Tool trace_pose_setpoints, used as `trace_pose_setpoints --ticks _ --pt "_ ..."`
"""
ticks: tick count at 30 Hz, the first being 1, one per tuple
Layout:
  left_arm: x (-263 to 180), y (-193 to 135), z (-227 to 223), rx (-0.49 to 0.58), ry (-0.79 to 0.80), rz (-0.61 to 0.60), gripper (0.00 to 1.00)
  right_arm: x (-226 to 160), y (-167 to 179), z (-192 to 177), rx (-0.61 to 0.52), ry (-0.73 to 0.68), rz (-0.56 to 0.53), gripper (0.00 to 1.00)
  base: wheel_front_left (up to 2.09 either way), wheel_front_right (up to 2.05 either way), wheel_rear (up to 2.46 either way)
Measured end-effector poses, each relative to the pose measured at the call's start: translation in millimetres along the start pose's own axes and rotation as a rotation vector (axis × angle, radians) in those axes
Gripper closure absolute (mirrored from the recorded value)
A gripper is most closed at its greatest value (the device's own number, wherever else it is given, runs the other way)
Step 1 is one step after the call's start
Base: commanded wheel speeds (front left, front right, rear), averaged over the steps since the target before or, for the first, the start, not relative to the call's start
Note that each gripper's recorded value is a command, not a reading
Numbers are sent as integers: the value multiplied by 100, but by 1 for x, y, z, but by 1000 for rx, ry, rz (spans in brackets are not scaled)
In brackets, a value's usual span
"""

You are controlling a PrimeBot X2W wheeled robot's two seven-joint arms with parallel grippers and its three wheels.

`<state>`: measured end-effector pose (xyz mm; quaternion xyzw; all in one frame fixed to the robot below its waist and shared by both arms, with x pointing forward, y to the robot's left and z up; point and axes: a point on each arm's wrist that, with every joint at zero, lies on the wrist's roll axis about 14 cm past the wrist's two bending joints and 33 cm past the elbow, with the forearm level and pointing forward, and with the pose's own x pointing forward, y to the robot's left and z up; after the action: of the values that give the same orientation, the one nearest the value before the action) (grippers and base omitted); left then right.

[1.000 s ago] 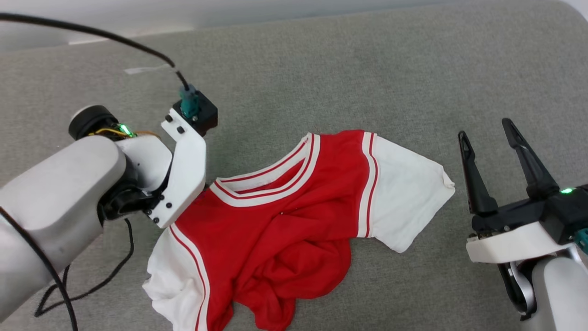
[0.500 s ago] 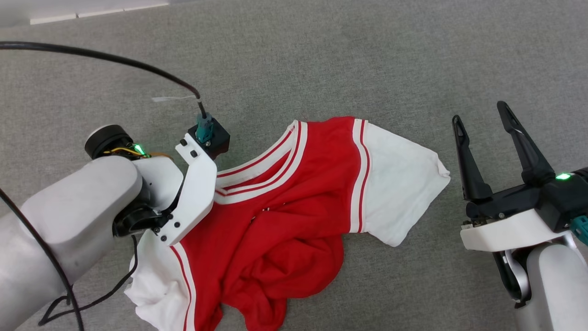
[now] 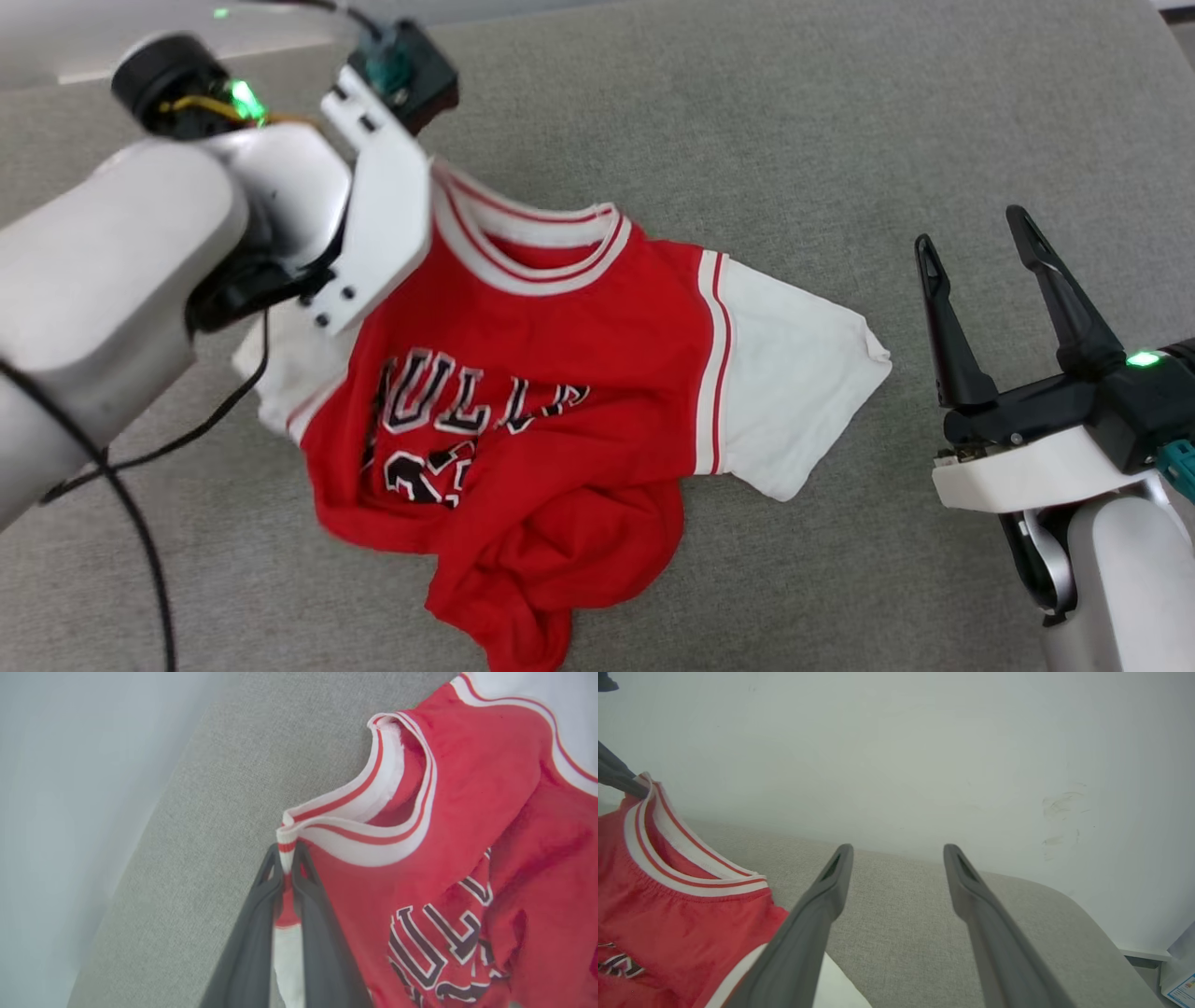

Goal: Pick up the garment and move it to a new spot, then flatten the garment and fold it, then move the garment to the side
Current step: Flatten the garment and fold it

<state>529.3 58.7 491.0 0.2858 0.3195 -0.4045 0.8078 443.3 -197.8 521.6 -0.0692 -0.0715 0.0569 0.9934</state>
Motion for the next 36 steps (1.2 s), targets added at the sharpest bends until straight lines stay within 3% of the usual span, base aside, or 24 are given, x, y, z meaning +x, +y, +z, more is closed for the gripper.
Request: trace_pose_setpoints --ticks 6,13,17,18,19,20,28,32,36 --pt "44 -26 16 12 -39 -81 100 7 -1 -7 -3 11 -2 0 0 0 0" --pt "99 -69 -32 -15 113 -181 100 9 -6 -17 -5 36 -22 0 0 0 0" --pt "105 -74 -39 -17 132 -191 100 7 -9 -20 -8 46 -33 0 0 0 0" --pt "104 -73 -39 -23 124 -188 66 7 -9 -20 -8 45 -35 0 0 0 0" --pt "103 -71 -37 -32 109 -183 66 7 -9 -18 -9 42 -37 0 0 0 0" --pt "101 -69 -35 -33 88 -174 0 7 -10 -17 -10 40 -39 0 0 0 0" --pt "57 -9 -10 -84 -53 -21 0 3 -5 -6 7 13 -35 0 0 0 0" --pt "23 20 -14 -116 -50 57 0 2 1 -1 20 -2 -24 0 0 0 0" --pt "-6 27 -32 -179 20 69 0 2 9 5 31 -21 -2 0 0 0 0"
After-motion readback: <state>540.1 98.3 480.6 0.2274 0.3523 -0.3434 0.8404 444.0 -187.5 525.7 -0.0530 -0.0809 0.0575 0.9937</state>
